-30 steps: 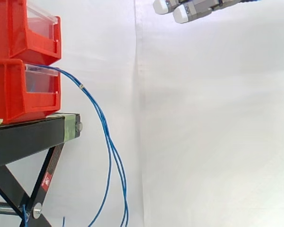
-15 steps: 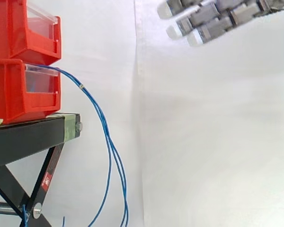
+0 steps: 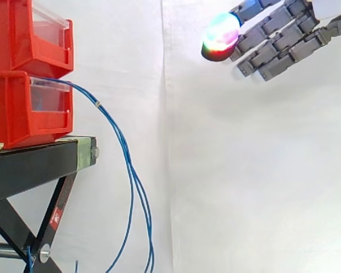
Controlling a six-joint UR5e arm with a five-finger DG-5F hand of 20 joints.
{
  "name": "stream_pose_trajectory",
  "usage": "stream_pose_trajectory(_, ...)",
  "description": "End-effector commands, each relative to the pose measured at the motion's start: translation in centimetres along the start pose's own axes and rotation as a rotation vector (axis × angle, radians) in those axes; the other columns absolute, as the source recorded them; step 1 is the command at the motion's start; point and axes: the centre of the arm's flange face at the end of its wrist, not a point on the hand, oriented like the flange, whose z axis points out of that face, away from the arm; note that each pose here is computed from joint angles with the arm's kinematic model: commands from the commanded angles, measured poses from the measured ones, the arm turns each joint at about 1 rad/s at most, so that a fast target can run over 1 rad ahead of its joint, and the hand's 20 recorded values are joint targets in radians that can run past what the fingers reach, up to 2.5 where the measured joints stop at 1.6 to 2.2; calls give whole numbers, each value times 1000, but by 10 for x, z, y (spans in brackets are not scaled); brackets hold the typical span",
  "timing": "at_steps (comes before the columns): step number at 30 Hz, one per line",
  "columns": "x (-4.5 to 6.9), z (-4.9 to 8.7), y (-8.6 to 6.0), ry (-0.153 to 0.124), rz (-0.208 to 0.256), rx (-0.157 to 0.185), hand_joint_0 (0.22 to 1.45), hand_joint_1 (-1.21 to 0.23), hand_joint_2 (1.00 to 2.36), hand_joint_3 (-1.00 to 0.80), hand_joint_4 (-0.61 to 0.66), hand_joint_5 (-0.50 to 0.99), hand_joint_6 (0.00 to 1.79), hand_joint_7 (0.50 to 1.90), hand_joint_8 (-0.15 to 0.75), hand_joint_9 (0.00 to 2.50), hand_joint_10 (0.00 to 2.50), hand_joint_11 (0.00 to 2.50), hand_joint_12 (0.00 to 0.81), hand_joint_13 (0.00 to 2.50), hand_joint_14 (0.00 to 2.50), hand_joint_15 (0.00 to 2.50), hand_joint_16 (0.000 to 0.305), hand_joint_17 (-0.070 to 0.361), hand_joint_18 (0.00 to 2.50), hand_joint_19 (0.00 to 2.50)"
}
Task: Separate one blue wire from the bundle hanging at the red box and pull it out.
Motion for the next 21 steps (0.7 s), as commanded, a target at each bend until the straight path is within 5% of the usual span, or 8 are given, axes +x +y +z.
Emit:
stream_pose_trajectory(1,-12,2,-2,-180,-114,58,491,-450,1000,-500,233,-231,503,857,244,0,0,0,359,0,2,131,72,163,0,0)
stream_pose_trajectory(7,-8,8,3,-230,-192,49,484,-454,1000,-500,237,-230,503,858,247,0,0,0,362,0,2,132,73,164,0,0)
stream_pose_trajectory(12,25,42,-24,-255,-278,110,483,-455,1000,-500,235,-230,502,854,247,0,0,0,364,0,2,129,73,164,0,0)
stream_pose_trajectory(15,34,49,-31,-250,-289,128,484,-455,1000,-500,238,-229,503,853,249,0,0,0,364,0,2,129,72,163,0,0)
stream_pose_trajectory(21,43,50,-26,-241,-312,110,485,-453,1000,-500,235,-229,502,849,248,0,0,0,364,0,2,133,72,162,0,0)
